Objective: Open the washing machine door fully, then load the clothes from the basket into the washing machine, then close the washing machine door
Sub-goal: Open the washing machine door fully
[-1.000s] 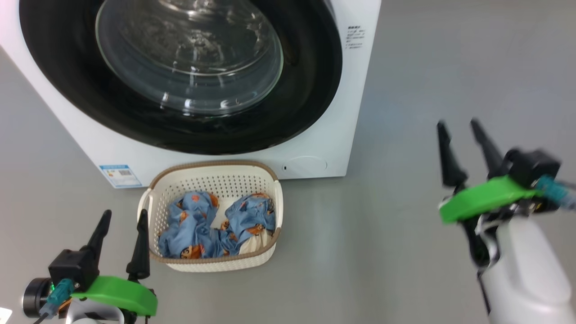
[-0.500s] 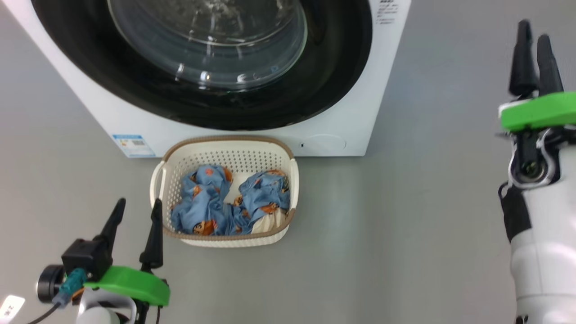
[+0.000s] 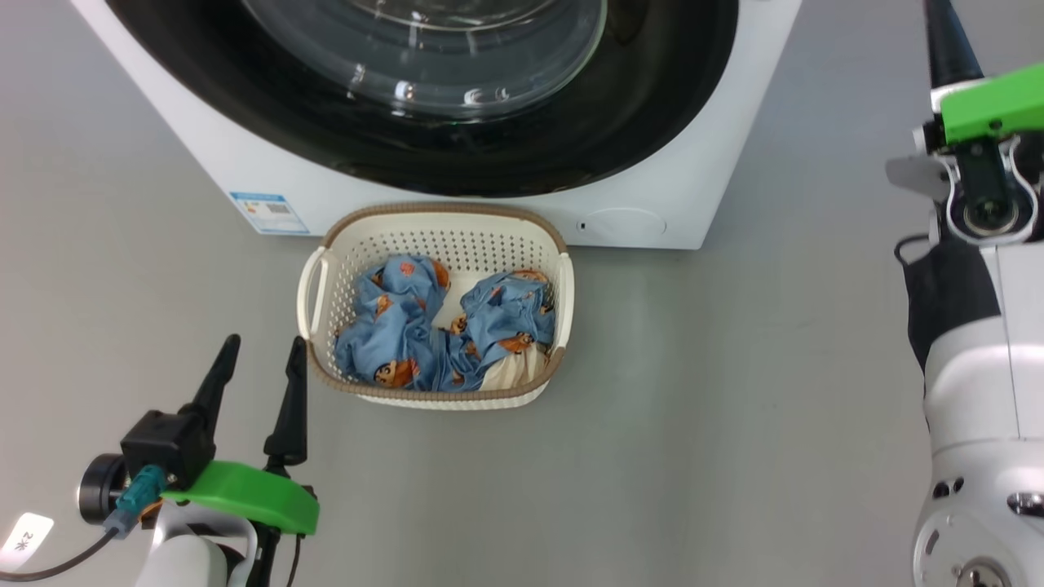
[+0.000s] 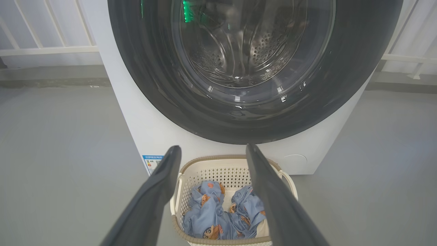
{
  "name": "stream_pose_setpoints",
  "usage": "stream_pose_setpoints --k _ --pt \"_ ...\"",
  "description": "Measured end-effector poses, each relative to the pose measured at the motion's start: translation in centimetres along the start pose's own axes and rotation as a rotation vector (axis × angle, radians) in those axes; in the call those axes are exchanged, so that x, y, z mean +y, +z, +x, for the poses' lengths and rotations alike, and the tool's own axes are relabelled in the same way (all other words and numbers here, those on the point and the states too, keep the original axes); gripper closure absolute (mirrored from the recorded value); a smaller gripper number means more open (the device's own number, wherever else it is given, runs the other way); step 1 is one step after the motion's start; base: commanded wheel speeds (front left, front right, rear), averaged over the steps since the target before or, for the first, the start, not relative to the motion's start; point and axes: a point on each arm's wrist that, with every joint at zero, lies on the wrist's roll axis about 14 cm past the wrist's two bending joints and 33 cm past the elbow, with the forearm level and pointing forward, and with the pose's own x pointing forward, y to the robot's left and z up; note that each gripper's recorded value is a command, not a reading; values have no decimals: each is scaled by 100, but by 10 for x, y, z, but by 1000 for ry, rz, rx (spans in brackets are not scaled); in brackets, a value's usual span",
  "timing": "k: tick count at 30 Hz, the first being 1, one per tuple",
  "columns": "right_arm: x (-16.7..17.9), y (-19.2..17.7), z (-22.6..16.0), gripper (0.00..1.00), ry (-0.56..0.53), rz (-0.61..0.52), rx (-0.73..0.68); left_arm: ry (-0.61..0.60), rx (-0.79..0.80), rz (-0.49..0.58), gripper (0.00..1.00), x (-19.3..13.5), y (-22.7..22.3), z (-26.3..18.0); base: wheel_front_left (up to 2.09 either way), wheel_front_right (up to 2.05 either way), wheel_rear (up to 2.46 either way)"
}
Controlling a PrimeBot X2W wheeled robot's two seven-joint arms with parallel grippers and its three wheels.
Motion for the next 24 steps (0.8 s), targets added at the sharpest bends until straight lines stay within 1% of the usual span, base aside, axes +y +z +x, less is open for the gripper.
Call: stream_pose_setpoints --k 4,11,14,18,22,24 --pt "8 -15 13 100 16 30 75 12 17 -2 0 4 -6 0 0 0 0" --pt "13 -26 33 100 16 81 149 22 37 -7 0 7 -14 4 0 0 0" --pt "13 -33 43 100 14 74 201 28 51 -9 0 9 -20 6 0 0 0" --pt "18 -39 55 100 26 68 237 31 45 -20 0 10 -20 13 0 0 0" --pt "22 -51 65 100 35 36 290 35 58 -24 0 11 -25 16 0 0 0" --pt "22 -58 68 100 37 40 322 39 68 -27 0 12 -30 17 0 0 0"
